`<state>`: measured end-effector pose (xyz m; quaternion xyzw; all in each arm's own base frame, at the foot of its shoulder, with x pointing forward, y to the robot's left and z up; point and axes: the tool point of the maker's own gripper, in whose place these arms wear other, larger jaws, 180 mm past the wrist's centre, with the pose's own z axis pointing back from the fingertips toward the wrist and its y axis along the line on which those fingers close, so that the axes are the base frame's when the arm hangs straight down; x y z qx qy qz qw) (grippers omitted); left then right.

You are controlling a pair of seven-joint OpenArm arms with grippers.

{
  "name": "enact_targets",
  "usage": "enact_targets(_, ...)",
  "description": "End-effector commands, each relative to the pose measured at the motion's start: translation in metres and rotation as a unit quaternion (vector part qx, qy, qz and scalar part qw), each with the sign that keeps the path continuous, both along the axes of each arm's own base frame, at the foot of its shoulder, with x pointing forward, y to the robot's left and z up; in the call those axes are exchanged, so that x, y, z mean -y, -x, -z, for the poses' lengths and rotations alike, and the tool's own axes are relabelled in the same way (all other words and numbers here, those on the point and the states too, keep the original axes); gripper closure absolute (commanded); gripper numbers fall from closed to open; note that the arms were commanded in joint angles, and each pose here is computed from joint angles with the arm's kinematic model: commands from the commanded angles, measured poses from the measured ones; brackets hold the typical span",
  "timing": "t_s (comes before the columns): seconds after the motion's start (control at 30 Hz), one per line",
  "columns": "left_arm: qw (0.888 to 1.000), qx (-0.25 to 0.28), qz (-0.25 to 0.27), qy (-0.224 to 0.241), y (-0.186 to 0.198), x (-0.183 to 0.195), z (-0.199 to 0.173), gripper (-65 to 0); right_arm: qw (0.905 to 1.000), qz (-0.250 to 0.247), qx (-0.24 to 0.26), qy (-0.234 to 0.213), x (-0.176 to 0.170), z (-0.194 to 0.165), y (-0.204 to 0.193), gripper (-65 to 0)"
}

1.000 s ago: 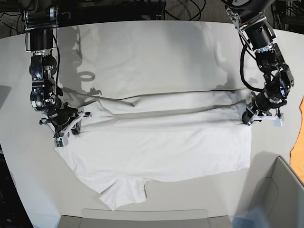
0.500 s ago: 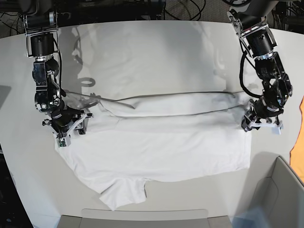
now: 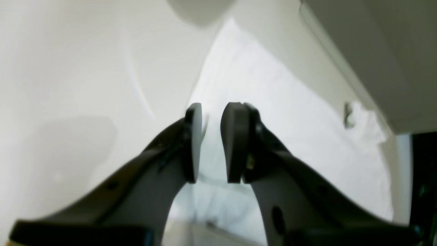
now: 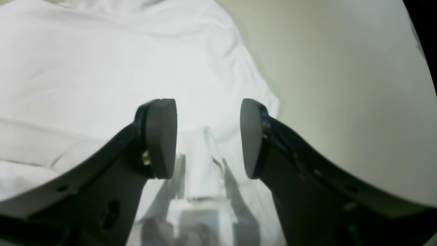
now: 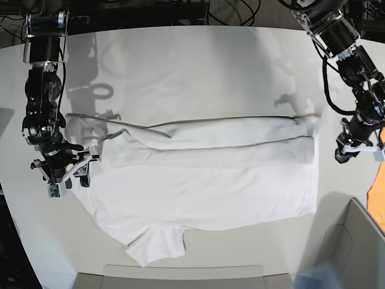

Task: Fold the T-shirt properly
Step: 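Release the fold and move both grippers back to the folded edge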

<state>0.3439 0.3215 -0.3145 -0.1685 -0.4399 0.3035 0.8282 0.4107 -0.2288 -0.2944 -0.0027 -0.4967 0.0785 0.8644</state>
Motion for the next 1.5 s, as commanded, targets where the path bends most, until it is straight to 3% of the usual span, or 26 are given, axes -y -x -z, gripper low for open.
enact_targets(0.0,0.999,0.014,0.036,-0.019,-0.006,0.016,-0.013,-7.7,0.9999,-0.005,0.013,0.002,0.0,-0.011,0.003,-28.8)
enact_targets(0.1,0.995,0.0,0.092,-0.042,0.001,0.052,-0.002,0.0,0.9998,-0.016,-0.015,0.004,-0.008,0.011,0.033,-23.0)
enact_targets(0.37,0.985,-0.033,0.163,-0.04,0.004,0.103,0.028,0.0,0.9965,-0.001,-0.082,-0.009,-0.005,0.064,0.062,-6.0)
enact_targets(0.47,0.98,-0.079,0.181,-0.021,0.012,0.116,0.062,0.0,0.9958,0.015,-0.089,-0.014,0.006,0.076,0.055,-2.7)
enact_targets(0.63,0.971,-0.152,0.183,0.002,0.018,0.116,0.115,0.0,0.9912,0.046,-0.124,-0.01,0.035,0.105,0.055,-2.6)
enact_targets(0.87,0.954,-0.233,0.176,-0.063,0.059,0.082,0.151,0.0,0.988,0.053,-0.144,0.013,0.058,0.113,0.073,-2.6)
enact_targets(1.2,0.934,-0.289,0.195,-0.083,0.137,0.073,0.171,0.0,0.9863,0.0,-0.162,0.029,0.027,0.118,0.136,-2.6)
enact_targets(1.47,0.934,-0.304,0.165,-0.092,0.181,0.049,0.163,0.0,0.9819,-0.019,-0.186,0.029,0.015,0.124,0.178,-2.6)
